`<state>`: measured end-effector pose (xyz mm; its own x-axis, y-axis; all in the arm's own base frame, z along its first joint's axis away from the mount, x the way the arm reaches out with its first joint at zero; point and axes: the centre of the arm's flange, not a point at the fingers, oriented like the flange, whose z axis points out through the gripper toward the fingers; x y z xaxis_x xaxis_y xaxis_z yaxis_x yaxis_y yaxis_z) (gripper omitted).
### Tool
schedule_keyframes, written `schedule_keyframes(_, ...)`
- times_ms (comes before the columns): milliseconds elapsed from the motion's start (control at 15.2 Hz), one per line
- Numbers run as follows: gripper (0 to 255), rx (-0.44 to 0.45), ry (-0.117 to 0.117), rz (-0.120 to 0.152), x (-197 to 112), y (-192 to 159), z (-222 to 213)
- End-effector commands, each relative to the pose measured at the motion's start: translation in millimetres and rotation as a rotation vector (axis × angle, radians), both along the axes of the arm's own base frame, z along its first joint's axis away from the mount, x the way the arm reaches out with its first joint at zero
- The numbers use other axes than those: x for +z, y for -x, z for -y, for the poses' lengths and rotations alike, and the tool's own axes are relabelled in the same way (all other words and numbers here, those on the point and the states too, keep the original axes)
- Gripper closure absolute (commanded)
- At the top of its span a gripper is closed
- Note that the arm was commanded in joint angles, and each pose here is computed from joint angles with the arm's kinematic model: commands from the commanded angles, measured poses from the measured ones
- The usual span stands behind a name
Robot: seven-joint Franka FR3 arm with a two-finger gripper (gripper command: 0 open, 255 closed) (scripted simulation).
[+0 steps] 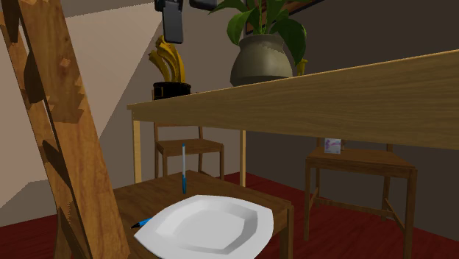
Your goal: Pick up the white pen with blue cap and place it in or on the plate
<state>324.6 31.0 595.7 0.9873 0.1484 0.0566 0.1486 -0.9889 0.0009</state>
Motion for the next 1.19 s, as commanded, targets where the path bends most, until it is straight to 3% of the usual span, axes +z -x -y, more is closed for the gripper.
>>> schedule_keyframes(0,0,0.000,0.000,0.000,0.0,0.0,0.0)
schedule_keyframes(594,0,-0.168,0.039,0.202,-62.6,64.6,-107.7)
schedule_keyframes(1122,0,-0.317,0.073,0.382,-130.2,94.6,-208.1)
